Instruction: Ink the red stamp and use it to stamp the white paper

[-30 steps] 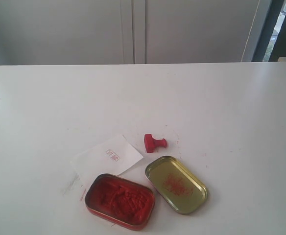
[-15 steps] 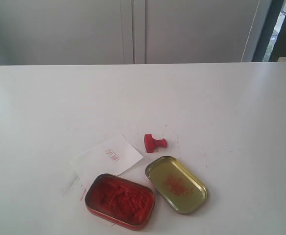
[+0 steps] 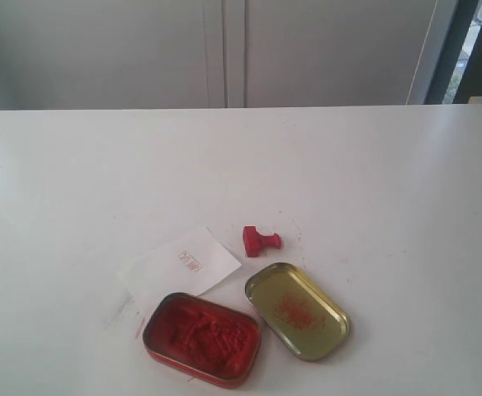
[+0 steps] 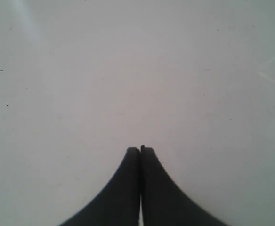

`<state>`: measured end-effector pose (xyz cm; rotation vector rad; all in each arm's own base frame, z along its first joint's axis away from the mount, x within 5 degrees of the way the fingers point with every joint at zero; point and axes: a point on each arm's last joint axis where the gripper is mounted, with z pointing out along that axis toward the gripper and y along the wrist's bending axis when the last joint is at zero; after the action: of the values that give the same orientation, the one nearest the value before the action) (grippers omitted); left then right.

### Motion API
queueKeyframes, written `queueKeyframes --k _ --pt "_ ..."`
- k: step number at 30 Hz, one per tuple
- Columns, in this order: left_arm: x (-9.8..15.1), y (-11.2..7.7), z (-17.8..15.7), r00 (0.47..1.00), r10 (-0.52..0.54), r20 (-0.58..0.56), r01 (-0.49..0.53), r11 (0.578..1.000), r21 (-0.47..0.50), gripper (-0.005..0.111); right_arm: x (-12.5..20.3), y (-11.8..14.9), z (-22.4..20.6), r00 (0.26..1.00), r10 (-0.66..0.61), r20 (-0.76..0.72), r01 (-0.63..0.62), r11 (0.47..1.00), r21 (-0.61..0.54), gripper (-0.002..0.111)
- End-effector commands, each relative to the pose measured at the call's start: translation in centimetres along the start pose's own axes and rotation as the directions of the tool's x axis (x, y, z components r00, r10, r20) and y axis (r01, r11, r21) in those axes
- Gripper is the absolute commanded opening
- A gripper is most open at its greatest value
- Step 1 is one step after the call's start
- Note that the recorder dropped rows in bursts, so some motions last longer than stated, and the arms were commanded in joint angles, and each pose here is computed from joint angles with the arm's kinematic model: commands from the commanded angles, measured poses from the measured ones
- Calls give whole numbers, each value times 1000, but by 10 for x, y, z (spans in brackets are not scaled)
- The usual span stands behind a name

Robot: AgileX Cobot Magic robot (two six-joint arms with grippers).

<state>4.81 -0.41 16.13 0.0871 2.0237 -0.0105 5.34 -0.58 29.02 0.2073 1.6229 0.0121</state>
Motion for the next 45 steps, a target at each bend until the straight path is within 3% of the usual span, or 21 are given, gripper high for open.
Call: queueKeyframes --k 1,14,38,45 --pt "4 0 1 1000 -4 -14 4 1000 2 0 11 -2 -2 1000 -3 -3 3 1000 10 5" --pt "4 0 1 1000 -4 -14 4 1000 2 0 43 -8 -8 998 -56 10 55 998 27 5" --pt "4 0 1 1000 -4 -14 4 1000 2 0 105 -18 7 980 -95 -177 105 993 49 5" --pt "4 0 1 1000 -4 -14 4 1000 2 0 106 -18 7 978 -97 -185 108 993 47 5"
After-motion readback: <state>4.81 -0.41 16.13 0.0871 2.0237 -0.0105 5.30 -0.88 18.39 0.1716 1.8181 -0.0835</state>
